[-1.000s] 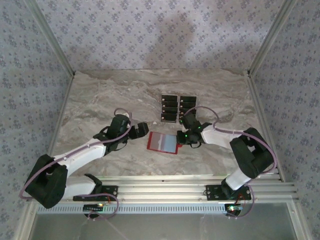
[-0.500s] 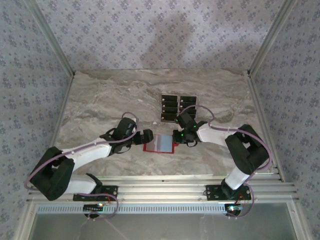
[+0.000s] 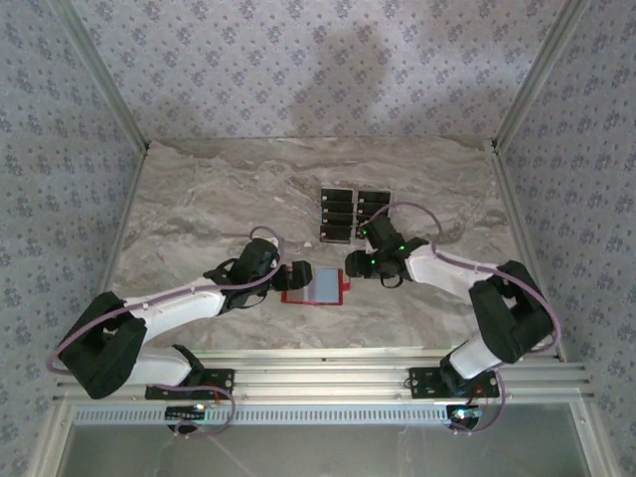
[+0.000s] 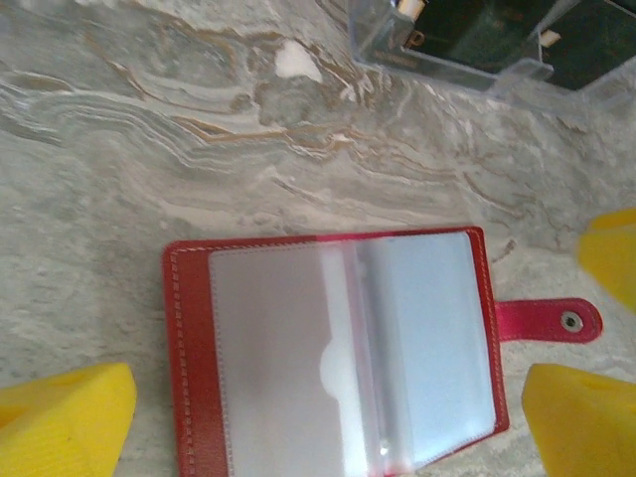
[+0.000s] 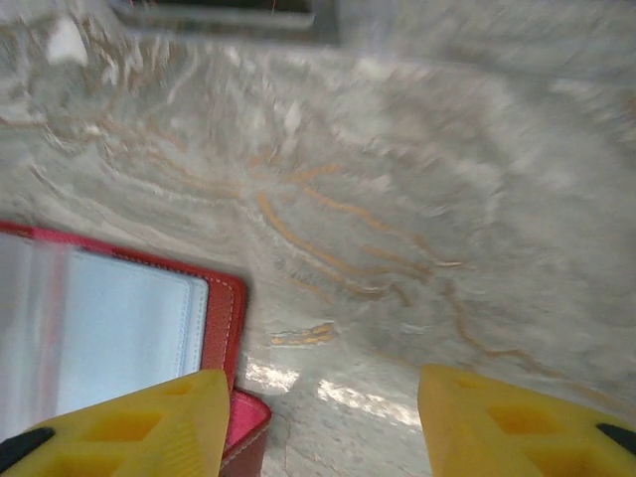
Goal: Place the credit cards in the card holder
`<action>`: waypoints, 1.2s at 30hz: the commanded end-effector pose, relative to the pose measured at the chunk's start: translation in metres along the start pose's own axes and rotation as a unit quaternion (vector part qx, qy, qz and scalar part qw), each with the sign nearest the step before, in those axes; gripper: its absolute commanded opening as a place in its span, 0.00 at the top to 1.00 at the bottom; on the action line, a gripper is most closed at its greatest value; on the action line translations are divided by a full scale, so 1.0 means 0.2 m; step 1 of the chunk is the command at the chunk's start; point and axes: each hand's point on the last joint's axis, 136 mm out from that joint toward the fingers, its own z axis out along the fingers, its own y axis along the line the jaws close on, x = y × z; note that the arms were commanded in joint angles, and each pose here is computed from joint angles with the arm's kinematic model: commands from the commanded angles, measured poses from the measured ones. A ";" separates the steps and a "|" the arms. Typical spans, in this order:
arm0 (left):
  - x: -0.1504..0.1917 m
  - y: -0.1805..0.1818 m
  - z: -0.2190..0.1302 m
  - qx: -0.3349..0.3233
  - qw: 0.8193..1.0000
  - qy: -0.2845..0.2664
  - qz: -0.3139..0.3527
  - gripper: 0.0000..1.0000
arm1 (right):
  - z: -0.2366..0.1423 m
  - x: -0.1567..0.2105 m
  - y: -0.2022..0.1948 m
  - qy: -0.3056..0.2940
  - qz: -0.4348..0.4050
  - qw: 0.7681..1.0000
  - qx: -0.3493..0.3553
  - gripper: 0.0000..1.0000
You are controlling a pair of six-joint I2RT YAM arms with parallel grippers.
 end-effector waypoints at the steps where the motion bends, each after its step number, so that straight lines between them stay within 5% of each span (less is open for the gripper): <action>1: -0.09 0.02 -0.07 -0.029 0.999 -0.039 -0.013 0.00 | -0.16 -0.11 -0.02 -0.025 -0.013 1.000 -0.004 0.42; 13: -0.26 0.10 -0.13 -0.077 0.994 -0.076 -0.029 0.00 | -0.18 -0.52 -0.08 -0.020 -0.131 0.991 0.023 0.40; 21: -0.32 0.15 -0.16 -0.079 0.993 -0.083 -0.040 0.00 | -0.06 -0.55 -0.09 0.020 -0.243 0.965 0.091 0.41; 36: -0.33 0.21 -0.19 -0.081 0.991 -0.088 -0.056 0.00 | 0.23 -0.49 0.19 0.071 -0.381 0.918 0.079 0.47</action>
